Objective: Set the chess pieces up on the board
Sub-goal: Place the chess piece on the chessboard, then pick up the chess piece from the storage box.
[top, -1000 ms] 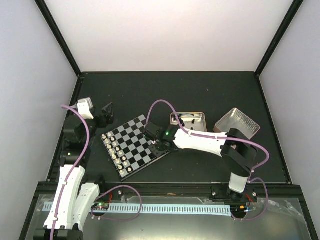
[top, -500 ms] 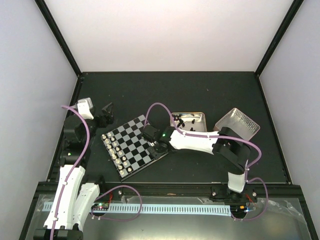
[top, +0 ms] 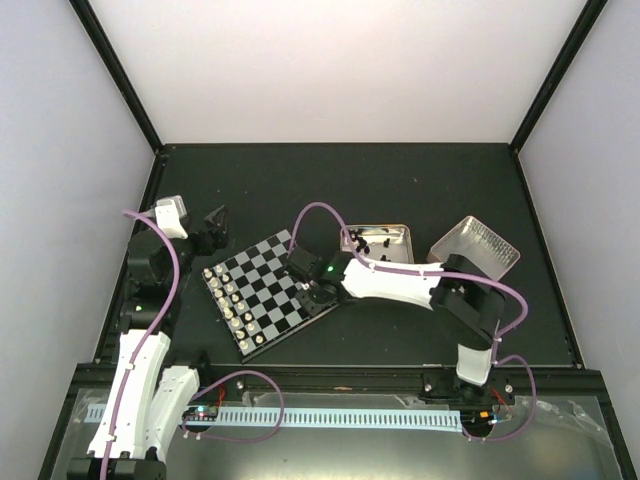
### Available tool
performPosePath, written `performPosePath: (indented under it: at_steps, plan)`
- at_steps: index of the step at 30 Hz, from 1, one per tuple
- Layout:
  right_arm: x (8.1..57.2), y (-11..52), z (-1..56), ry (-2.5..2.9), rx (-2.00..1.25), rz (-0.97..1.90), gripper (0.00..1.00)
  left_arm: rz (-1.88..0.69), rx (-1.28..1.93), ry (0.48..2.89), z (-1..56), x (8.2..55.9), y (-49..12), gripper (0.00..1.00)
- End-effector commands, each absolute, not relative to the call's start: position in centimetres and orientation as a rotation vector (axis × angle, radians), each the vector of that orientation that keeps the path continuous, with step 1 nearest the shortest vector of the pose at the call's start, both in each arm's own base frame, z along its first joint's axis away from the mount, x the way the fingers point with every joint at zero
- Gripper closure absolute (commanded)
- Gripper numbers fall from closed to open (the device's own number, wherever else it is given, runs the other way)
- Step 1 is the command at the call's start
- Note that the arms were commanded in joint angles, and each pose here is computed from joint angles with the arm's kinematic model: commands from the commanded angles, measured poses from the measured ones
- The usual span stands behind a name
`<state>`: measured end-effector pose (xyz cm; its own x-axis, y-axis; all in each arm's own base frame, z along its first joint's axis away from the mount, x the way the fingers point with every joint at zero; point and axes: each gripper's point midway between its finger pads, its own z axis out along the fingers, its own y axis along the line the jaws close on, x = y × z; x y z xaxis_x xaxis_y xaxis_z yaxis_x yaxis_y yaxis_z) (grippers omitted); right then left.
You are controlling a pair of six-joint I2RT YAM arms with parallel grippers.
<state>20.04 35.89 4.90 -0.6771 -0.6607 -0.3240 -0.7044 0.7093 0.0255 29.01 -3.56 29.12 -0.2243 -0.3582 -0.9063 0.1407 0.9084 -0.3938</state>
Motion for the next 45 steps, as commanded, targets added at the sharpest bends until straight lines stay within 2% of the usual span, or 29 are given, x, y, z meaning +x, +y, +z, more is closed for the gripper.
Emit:
performPosePath:
  at_steps: [1, 6, 12, 15, 18, 23, 31, 39, 44, 45]
  plan:
    - [23.1, 34.6, 10.0, 2.539, -0.834, 0.249, 0.69, -0.479, -0.133, 1.711, 30.9, 28.6, -3.9, 0.01]
    - [27.3, 28.7, 13.7, 2.464, -0.481, 0.212, 0.69, -0.497, -0.117, 1.706, 31.1, 28.5, -4.2, 0.01]
    - [31.2, 22.2, 11.5, 2.555, -0.199, 0.186, 0.69, -0.518, -0.109, 1.709, 31.2, 28.8, -4.5, 0.01]
    - [32.6, 21.3, 10.3, 2.587, -0.174, 0.195, 0.68, -0.516, -0.107, 1.706, 31.3, 29.0, -4.5, 0.01]
    - [33.7, 21.4, 9.3, 2.613, -0.168, 0.206, 0.59, -0.513, -0.108, 1.708, 31.2, 29.2, -4.5, 0.01]
    - [34.7, 22.2, 7.8, 2.662, -0.192, 0.223, 0.58, -0.503, -0.109, 1.717, 31.2, 29.4, -4.4, 0.01]
    - [35.4, 22.5, 5.8, 2.7, -0.223, 0.171, 0.64, -0.485, -0.109, 1.717, 31.1, 29.2, -4.2, 0.01]
    - [36.7, 21.8, 4.8, 2.691, -0.201, 0.062, 0.78, -0.49, -0.107, 1.72, 31.0, 29.3, -4.3, 0.01]
    - [37.1, 21.9, 4.0, 2.694, -0.21, 0.046, 0.81, -0.494, -0.107, 1.719, 31.0, 29.3, -4.3, 0.01]
    - [37.2, 21.9, 3.8, 2.688, -0.214, 0.045, 0.85, -0.494, -0.109, 1.719, 31.0, 29.3, -4.3, 0.01]
